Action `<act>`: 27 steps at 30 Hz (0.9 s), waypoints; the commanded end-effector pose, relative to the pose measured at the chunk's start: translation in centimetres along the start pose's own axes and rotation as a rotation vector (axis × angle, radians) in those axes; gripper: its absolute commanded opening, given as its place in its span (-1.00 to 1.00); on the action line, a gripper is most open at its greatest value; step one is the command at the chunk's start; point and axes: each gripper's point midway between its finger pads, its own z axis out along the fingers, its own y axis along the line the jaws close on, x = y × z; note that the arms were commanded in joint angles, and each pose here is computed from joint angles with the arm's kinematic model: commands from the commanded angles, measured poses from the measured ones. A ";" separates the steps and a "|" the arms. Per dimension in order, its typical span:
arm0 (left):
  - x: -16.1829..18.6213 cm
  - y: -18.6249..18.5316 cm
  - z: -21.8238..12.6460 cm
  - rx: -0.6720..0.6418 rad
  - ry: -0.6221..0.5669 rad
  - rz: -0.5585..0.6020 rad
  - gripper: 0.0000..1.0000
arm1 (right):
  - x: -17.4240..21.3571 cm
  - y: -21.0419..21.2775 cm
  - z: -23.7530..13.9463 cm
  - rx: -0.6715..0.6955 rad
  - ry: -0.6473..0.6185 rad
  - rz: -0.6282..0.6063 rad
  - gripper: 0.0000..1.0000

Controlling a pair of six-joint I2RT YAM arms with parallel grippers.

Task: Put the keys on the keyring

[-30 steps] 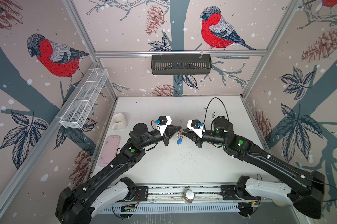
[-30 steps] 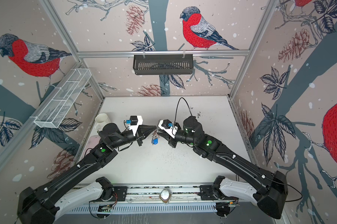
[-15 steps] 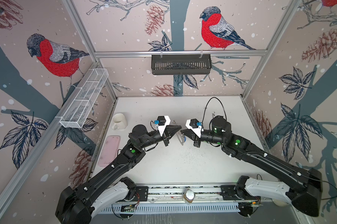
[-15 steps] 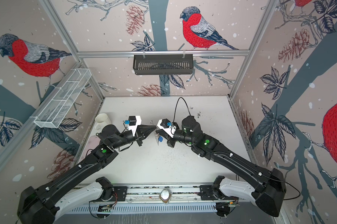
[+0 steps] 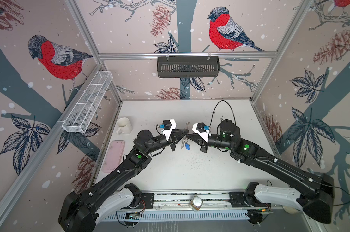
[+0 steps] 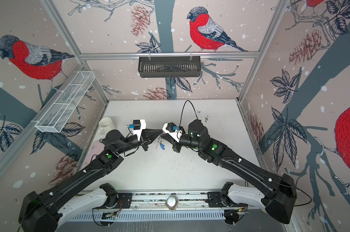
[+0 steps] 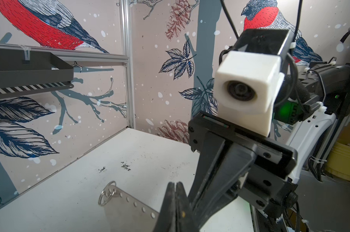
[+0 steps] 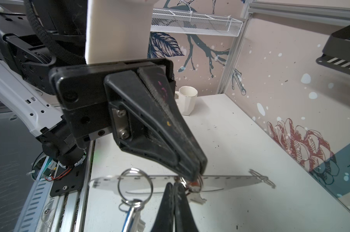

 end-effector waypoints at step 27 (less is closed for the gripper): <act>-4.2 7.1 0.4 -0.385 -0.025 -0.110 -1.00 | 3.1 -2.0 -1.6 0.166 -0.187 0.179 -0.13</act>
